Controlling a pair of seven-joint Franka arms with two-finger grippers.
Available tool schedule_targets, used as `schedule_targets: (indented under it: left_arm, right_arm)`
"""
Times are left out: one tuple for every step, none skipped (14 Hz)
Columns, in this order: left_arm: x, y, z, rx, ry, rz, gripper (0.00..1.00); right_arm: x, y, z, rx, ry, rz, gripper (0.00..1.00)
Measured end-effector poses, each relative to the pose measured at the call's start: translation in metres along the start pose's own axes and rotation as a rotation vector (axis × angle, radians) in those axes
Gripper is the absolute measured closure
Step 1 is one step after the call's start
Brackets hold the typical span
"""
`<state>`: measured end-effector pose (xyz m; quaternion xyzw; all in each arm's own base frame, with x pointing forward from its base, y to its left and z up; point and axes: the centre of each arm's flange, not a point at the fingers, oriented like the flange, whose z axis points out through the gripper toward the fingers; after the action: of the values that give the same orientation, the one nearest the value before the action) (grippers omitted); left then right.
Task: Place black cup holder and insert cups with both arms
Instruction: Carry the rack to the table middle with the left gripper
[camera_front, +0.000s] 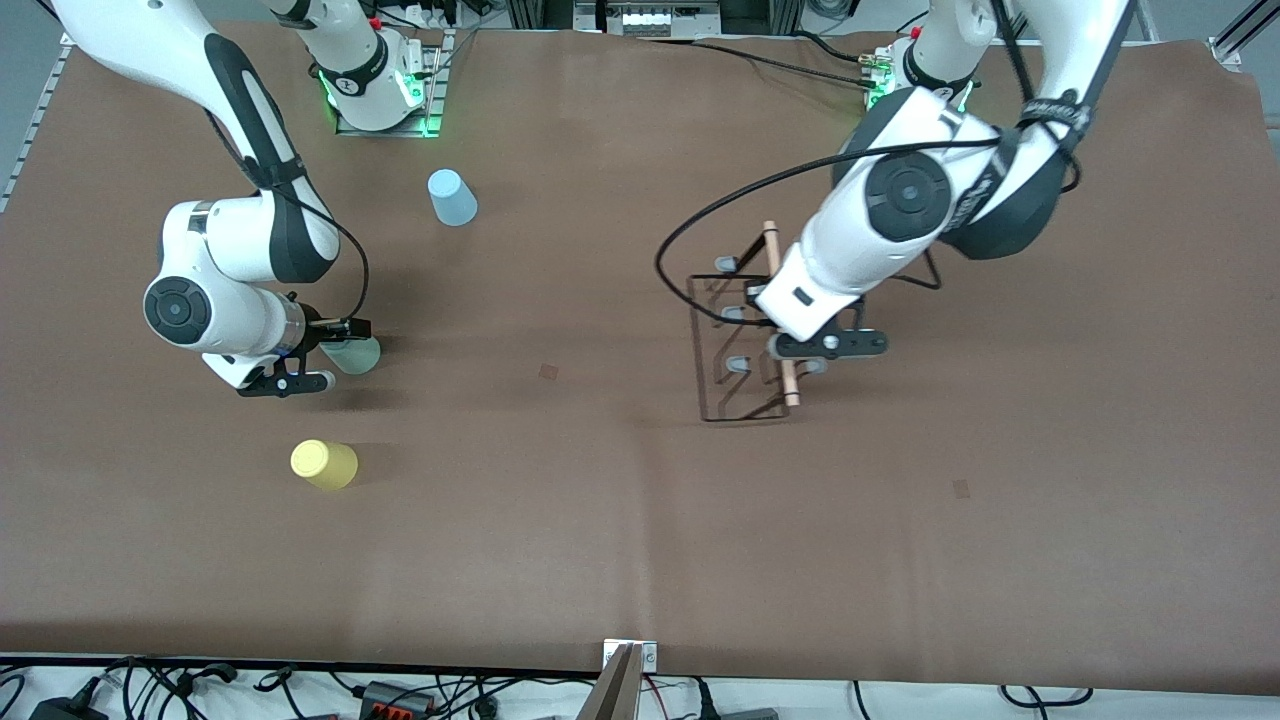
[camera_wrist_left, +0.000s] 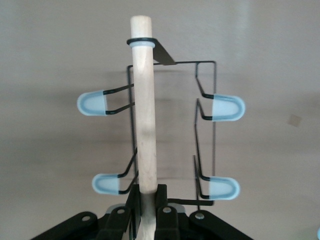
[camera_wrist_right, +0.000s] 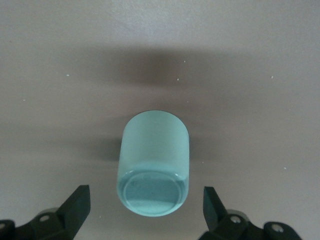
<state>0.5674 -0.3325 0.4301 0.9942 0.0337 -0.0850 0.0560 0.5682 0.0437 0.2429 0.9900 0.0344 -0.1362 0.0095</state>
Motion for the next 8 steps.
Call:
schedule_targets:
  left_arm:
    - [-0.001,0.01,0.005,-0.009,-0.011,0.015,0.84]
    - [-0.005,0.02,0.01,-0.016,-0.024,0.025,0.84]
    - [-0.008,0.031,0.014,-0.022,-0.032,0.032,0.84]
    - [-0.013,0.04,0.017,-0.027,-0.038,0.045,0.84]
    - [-0.02,0.052,0.017,-0.034,-0.04,0.059,0.84]
    - [-0.026,0.061,0.016,-0.04,-0.041,0.064,0.84]
    - [-0.031,0.069,0.016,-0.042,-0.042,0.068,0.84]
    - [-0.036,0.074,0.018,-0.041,-0.045,0.072,0.84]
  right_arm:
    - [0.0,0.002,0.002,0.0,-0.002,0.014,0.0]
    - [0.001,0.003,0.002,0.001,-0.003,0.029,0.0]
    - [0.001,0.004,0.003,0.001,-0.003,0.039,0.0]
    - [0.001,0.006,0.004,0.002,-0.003,0.044,0.0]
    - [0.001,0.006,0.004,0.002,-0.004,0.047,0.0]
    - [0.001,0.007,0.006,0.002,-0.006,0.048,0.0]
    - [0.002,0.007,0.008,0.002,-0.007,0.049,0.0]
    - [0.002,0.007,0.012,0.002,-0.011,0.049,0.0]
